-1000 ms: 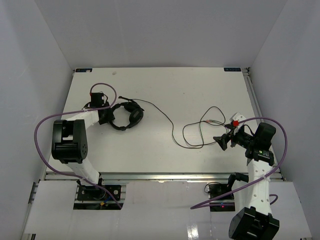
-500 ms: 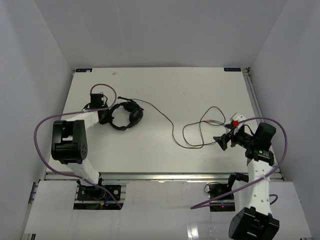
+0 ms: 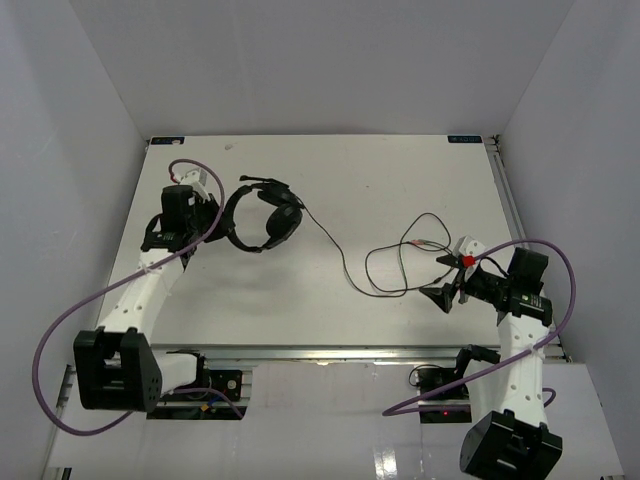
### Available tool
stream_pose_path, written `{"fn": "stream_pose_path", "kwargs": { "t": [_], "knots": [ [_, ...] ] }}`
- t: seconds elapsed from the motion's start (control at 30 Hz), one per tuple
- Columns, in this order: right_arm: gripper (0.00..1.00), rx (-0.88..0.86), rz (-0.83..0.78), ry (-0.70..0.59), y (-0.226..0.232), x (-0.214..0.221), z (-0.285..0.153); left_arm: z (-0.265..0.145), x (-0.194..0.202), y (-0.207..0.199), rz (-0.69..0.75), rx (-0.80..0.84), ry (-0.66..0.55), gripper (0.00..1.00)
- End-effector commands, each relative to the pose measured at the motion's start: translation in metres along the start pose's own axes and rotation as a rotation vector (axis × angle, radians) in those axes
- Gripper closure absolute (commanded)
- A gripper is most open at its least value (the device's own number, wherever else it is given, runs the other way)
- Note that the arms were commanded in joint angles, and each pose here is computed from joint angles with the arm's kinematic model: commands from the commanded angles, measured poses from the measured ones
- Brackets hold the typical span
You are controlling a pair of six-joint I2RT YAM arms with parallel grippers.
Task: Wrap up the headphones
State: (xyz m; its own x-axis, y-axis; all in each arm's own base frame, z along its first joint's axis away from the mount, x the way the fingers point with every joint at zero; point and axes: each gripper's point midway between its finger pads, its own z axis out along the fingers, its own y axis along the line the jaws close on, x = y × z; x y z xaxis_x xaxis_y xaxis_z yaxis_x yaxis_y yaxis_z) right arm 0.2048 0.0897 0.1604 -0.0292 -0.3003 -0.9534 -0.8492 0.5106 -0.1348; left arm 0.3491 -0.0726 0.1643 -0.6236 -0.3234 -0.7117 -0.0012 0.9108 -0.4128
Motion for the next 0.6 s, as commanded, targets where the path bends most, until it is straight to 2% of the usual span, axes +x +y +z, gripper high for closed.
{"fn": "stream_pose_path", "kwargs": {
  "t": [0.0,0.17,0.3,0.43,0.57],
  "knots": [
    [0.10,-0.082,-0.080,-0.091,0.006,-0.049,-0.004,-0.035,-0.006,-0.063,-0.002,0.187,0.000,1.00],
    [0.09,-0.162,-0.049,-0.157,0.013,-0.080,0.000,-0.062,-0.023,-0.120,0.027,0.296,-0.016,1.00],
    [0.10,-0.045,0.070,-0.150,-0.007,-0.094,0.019,-0.079,-0.033,-0.169,0.060,0.368,-0.009,1.00],
    [0.10,-0.083,0.118,-0.142,0.005,-0.104,0.047,-0.097,-0.038,-0.212,0.085,0.434,-0.008,1.00],
    [0.10,0.009,0.116,-0.114,-0.018,-0.099,0.063,-0.111,-0.041,-0.239,0.095,0.469,-0.006,1.00]
  ]
}}
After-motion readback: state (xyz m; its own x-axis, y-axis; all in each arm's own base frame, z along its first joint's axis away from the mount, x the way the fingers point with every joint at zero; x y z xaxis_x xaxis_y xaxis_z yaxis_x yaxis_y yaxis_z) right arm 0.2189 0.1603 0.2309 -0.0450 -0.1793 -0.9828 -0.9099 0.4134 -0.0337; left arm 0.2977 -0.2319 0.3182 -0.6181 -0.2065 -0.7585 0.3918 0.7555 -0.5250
